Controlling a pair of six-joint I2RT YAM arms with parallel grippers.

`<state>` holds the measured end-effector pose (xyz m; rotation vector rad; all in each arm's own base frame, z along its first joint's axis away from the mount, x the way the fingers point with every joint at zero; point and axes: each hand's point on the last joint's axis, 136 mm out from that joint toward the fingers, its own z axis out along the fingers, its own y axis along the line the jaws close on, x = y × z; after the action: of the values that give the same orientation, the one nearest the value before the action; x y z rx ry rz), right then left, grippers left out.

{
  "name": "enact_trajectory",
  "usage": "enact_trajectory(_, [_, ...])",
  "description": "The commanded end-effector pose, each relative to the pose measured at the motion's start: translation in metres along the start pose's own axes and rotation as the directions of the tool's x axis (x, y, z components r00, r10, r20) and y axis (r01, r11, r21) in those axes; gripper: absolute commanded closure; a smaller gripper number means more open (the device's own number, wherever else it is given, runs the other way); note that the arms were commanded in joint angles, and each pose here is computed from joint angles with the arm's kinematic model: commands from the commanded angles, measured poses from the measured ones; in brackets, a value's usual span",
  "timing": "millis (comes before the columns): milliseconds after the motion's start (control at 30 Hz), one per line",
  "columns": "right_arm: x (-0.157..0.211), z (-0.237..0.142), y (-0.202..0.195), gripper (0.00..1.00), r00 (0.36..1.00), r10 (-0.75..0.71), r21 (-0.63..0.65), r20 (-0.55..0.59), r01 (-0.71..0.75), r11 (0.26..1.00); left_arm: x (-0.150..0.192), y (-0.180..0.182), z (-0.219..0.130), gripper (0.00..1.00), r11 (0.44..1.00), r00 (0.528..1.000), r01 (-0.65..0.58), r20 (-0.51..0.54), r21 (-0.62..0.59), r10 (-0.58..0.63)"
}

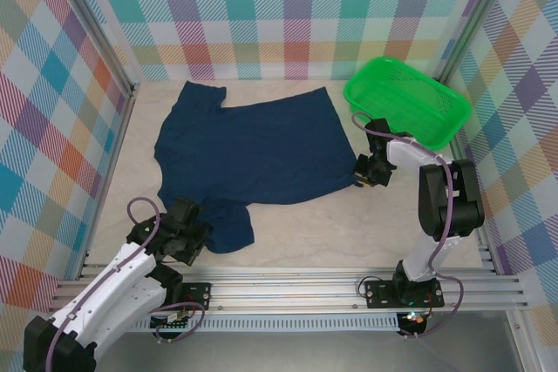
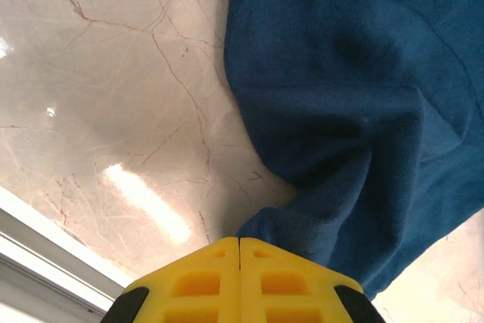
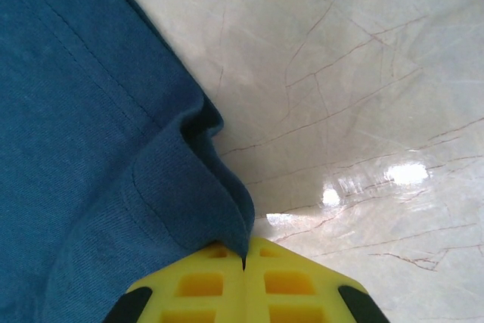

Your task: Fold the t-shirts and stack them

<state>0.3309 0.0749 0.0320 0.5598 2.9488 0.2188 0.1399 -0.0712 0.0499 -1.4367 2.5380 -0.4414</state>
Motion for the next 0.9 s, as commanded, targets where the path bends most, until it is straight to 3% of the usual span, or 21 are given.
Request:
enact_trajectory(0, [-0.005,-0.007,0.001,1.0,1.0,-0.025,0.013,0.002,0.025,1.0,0.0,-0.003,-0.008,1.0,1.0,1.0,-0.029,0.003,-0.003,0.029])
enact_trajectory(267, [-0.006,-0.029,-0.001,1.0,0.999,-0.041,0.027,0.035,0.04,0.999,0.009,-0.009,-0.017,1.0,0.999,0.998,-0.048,-0.045,-0.012,0.048])
enact_trajectory(633, [0.018,-0.077,0.008,1.0,0.995,-0.092,-0.046,-0.032,0.091,0.995,0.006,-0.016,-0.037,1.0,0.996,0.996,-0.083,-0.021,-0.014,0.083])
enact_trajectory(833, [0.026,-0.055,-0.004,1.0,0.991,-0.104,0.001,-0.078,0.105,0.995,0.017,-0.011,-0.012,1.0,0.995,0.992,-0.093,-0.083,-0.031,0.09])
enact_trajectory(867, [0.026,-0.046,-0.008,1.0,0.991,-0.108,0.019,-0.08,0.11,0.994,0.018,-0.014,-0.009,0.92,0.994,0.991,-0.104,-0.088,-0.03,0.101])
